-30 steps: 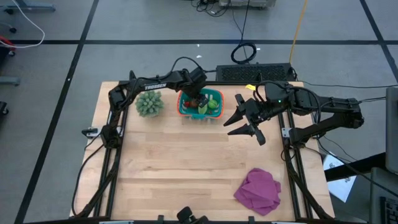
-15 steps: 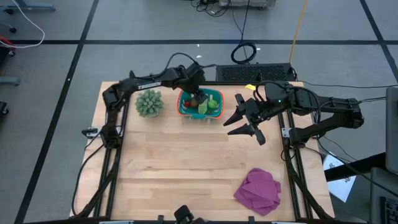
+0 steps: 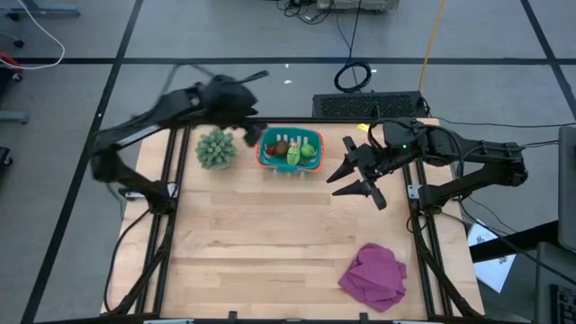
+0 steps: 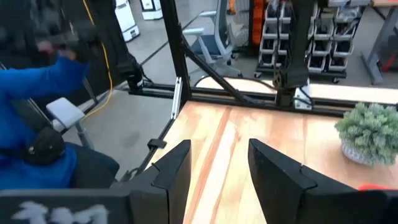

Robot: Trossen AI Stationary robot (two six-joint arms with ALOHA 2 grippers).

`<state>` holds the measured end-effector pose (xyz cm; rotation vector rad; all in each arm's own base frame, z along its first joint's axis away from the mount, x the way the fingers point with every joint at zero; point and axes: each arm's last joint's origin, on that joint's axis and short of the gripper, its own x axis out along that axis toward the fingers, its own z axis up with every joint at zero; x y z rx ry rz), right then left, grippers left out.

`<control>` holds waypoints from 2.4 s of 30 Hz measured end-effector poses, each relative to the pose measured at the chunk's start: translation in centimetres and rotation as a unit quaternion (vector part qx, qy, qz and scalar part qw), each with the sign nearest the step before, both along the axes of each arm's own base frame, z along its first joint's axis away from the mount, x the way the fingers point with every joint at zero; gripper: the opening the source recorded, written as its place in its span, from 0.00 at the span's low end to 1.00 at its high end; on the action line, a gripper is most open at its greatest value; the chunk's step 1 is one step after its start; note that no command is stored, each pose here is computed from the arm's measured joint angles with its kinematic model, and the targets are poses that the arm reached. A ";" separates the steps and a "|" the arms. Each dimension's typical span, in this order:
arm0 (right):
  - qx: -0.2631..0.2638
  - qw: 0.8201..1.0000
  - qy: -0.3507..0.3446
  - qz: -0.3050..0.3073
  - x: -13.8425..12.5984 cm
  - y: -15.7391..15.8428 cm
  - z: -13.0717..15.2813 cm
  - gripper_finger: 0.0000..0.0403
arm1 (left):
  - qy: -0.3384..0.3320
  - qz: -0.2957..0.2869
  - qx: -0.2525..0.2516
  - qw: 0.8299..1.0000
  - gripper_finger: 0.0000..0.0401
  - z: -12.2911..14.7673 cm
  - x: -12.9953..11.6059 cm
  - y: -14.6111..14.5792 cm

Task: Pick and placing Produce into tupperware
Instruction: Return to Home Position

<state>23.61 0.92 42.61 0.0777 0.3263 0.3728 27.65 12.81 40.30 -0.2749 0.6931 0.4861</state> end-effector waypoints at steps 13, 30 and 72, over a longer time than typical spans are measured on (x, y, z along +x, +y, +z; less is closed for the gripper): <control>0.005 1.000 -0.002 -0.001 -3.4 0.0 1.1 0.37 | -0.068 -0.010 0.029 0.997 0.69 5.9 -10.1 -11.8; 0.023 0.995 -0.095 -0.003 -11.1 0.1 -1.2 0.37 | -0.120 0.041 0.082 0.988 0.68 -0.7 -15.7 -16.2; 0.081 0.973 -0.204 -0.077 -10.6 -1.9 -19.6 0.37 | -0.188 0.018 0.070 0.979 0.68 -17.9 -16.2 -17.9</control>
